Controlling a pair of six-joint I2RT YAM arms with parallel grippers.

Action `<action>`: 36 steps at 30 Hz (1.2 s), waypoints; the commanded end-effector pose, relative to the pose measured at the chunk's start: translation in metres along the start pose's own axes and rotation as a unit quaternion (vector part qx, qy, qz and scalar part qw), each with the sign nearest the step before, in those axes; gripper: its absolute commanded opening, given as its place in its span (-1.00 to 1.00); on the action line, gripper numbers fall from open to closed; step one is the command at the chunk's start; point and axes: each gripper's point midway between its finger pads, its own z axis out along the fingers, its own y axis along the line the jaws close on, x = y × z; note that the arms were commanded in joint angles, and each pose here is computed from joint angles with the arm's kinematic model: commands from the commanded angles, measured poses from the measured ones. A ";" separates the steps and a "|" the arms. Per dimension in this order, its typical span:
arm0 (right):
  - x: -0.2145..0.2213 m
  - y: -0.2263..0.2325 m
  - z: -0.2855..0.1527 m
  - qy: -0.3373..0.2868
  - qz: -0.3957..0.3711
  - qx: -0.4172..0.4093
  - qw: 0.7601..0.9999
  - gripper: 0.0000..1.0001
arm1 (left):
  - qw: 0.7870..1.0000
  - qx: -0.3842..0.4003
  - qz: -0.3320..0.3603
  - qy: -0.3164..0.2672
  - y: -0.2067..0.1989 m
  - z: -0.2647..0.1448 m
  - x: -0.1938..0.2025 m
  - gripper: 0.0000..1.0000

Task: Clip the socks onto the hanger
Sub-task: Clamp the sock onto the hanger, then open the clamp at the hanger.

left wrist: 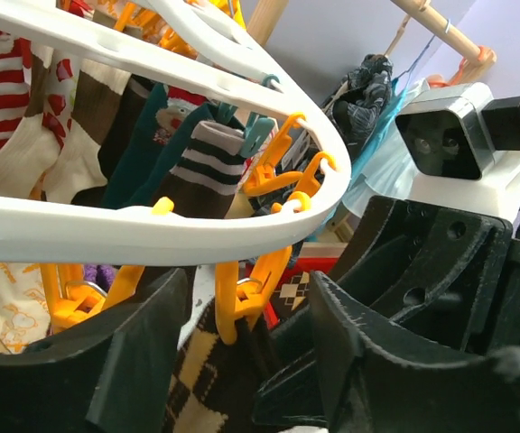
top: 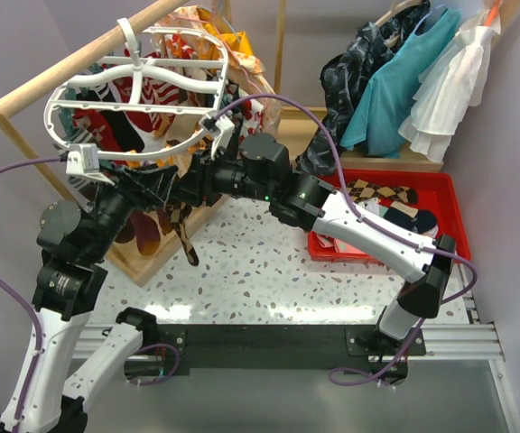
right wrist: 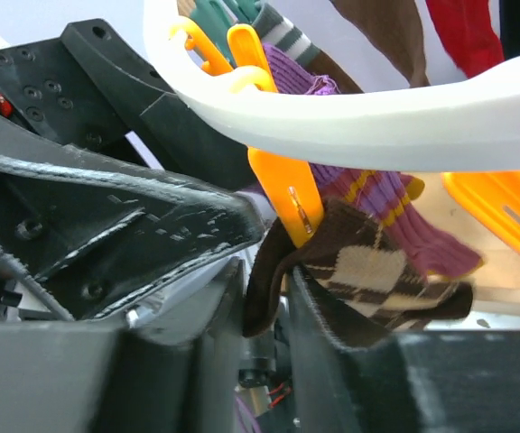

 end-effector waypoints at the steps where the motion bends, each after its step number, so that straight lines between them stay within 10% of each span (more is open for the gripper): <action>1: -0.037 0.028 -0.018 -0.054 -0.030 -0.031 0.998 -0.26 | 1.000 0.002 0.011 -0.024 -0.010 -0.009 -0.023 0.29; 13: -0.032 -0.057 -0.085 -0.061 -0.134 0.110 0.983 0.02 | 1.000 -0.008 0.015 -0.005 -0.016 -0.029 -0.030 0.55; 36: -0.083 -0.052 -0.047 -0.084 -0.264 -0.129 0.952 0.25 | 0.997 0.042 0.055 0.043 -0.037 -0.061 -0.020 0.92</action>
